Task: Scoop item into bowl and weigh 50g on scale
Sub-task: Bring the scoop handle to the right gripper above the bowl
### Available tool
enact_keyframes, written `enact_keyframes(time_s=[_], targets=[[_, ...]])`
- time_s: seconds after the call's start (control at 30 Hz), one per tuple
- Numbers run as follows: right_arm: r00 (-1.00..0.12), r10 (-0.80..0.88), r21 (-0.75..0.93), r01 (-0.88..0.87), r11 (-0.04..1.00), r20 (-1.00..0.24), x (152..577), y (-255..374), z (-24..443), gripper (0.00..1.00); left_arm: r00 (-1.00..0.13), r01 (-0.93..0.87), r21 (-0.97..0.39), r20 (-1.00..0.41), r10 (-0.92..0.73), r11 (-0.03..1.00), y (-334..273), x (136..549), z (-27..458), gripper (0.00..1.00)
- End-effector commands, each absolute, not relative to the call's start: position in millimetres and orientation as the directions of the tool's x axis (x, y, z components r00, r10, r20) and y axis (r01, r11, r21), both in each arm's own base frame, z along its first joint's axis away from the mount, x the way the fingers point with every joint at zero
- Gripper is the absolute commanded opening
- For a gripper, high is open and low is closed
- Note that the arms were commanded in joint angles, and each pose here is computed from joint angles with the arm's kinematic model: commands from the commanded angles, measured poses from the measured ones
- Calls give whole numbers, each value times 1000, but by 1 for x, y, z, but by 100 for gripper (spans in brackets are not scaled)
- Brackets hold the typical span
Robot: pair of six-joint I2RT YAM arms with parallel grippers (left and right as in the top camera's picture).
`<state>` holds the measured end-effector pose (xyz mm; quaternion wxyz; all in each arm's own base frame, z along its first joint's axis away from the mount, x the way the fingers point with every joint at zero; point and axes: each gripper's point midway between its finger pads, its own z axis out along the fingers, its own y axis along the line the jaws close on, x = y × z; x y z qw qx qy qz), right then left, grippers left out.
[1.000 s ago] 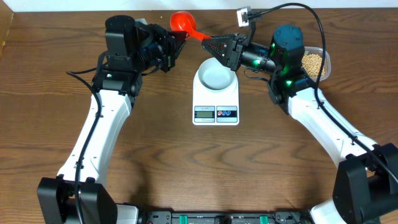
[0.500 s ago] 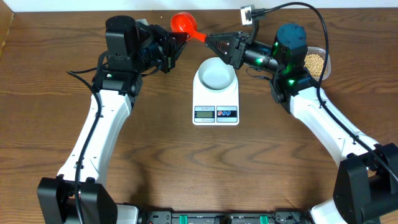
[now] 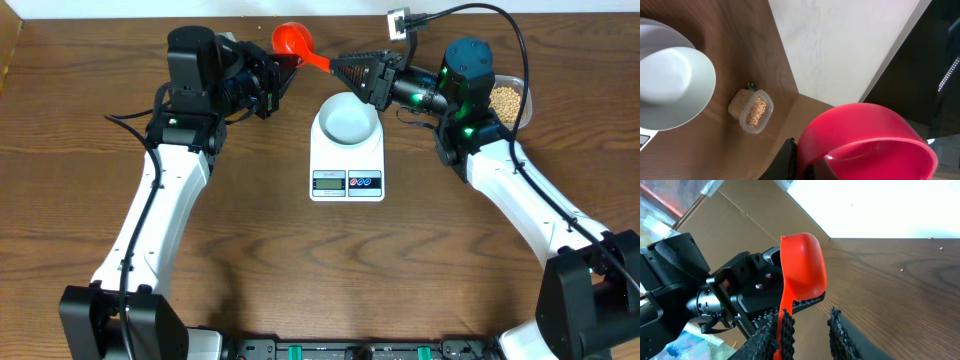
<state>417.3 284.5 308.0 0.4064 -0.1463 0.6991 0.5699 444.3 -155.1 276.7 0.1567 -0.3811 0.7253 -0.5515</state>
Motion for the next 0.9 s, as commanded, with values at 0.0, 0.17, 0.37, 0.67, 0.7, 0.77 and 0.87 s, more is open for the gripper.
enact_keyframes(time_s=[0.0, 0.17, 0.37, 0.67, 0.7, 0.77, 0.87], targets=[[-612, 263, 666, -682, 301, -746, 416, 288, 318, 31, -680, -349, -930, 167, -714, 115, -156, 445, 284, 7], [-616, 254, 667, -686, 290, -745, 411, 294, 318, 28, -683, -348, -930, 168, -711, 114, -156, 445, 284, 7], [-618, 251, 667, -688, 288, -745, 410, 296, 318, 23, -690, -348, -931, 172, -703, 114, -157, 443, 285, 7], [-617, 251, 666, -688, 287, -746, 410, 296, 318, 17, -695, -347, -931, 174, -698, 113, -158, 443, 285, 7], [-617, 251, 666, -688, 287, -746, 410, 296, 318, 16, -695, -347, -931, 174, -698, 113, -158, 443, 285, 7], [-617, 251, 666, -688, 287, -746, 410, 296, 318, 12, -695, -347, -931, 174, -698, 113, -158, 443, 285, 7], [-617, 252, 666, -688, 288, -746, 410, 296, 318, 4, -695, -347, -931, 174, -698, 113, -158, 443, 285, 7]])
